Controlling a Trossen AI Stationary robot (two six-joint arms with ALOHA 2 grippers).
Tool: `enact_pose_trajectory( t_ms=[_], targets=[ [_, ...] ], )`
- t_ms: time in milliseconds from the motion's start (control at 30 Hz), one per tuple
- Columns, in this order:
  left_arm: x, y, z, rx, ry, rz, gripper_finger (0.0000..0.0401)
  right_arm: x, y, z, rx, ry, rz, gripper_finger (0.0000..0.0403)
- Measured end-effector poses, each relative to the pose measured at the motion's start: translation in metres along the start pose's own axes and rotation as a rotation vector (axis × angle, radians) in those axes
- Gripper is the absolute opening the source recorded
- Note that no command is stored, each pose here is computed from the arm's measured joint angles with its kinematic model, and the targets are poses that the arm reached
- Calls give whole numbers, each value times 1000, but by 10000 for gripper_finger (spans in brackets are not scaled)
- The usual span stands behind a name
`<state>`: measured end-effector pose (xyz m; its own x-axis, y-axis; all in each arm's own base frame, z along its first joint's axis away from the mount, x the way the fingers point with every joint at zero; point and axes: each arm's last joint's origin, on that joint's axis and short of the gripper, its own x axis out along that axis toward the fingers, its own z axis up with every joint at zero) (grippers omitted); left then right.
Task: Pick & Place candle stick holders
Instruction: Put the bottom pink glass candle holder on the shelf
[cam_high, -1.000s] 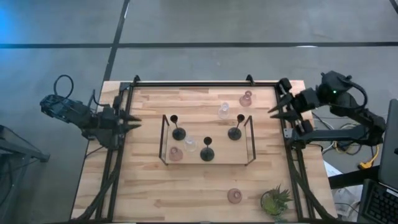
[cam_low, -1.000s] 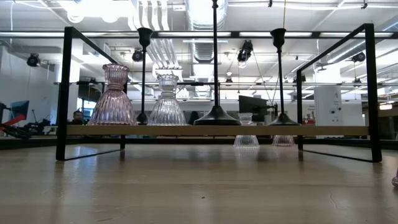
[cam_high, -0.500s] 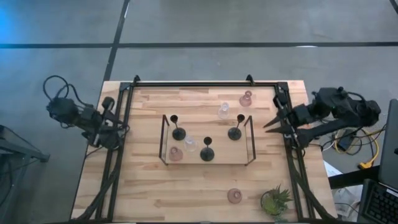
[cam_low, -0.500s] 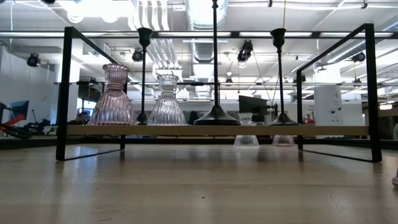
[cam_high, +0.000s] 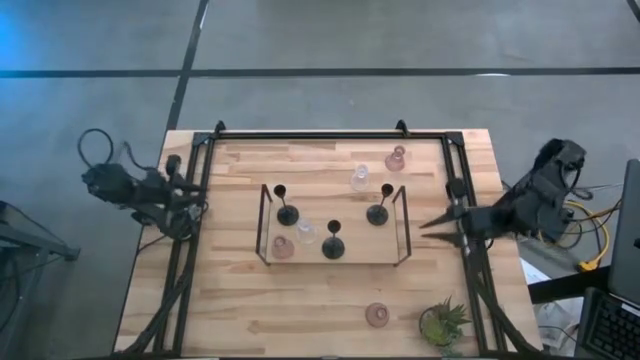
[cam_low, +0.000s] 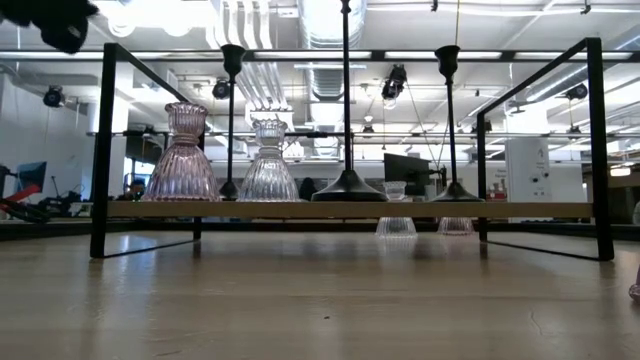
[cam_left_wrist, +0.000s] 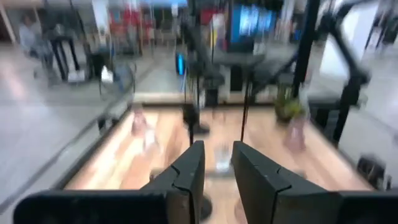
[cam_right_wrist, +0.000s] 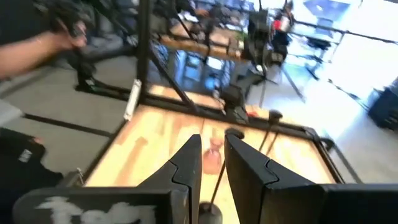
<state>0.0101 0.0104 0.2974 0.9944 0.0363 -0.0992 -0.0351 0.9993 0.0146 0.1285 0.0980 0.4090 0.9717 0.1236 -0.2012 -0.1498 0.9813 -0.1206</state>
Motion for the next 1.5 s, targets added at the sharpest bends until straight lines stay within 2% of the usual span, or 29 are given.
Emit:
enact_pose_trajectory(
  t_ms=[300, 500, 600, 800, 1067, 1233, 1400, 1500],
  targets=[
    [0, 0, 2, 7, -10, -3, 89, 9, 52, -15, 51, 60, -99, 63],
    [0, 0, 1, 7, -8, 0, 89, 10, 65, -11, 158, 68, -74, 63],
    [0, 1, 1, -6, -9, 40, 88, 18, 75, -14, 139, 95, -74, 63],
    [0, 1, 1, -19, -7, 45, 89, 33, 93, -13, 138, 135, -83, 63],
    [2, 0, 1, -15, 1, 49, 89, 49, 114, -18, 273, 362, -115, 63],
    [2, 1, 1, -25, 0, 93, 88, 59, 129, -12, 349, 507, -121, 63],
    [2, 3, 1, -37, -2, 151, 89, 74, 148, -8, 372, 611, -77, 63],
    [2, 4, 0, -51, -4, 201, 88, 85, 153, -13, 421, 697, -99, 63]
  ],
)
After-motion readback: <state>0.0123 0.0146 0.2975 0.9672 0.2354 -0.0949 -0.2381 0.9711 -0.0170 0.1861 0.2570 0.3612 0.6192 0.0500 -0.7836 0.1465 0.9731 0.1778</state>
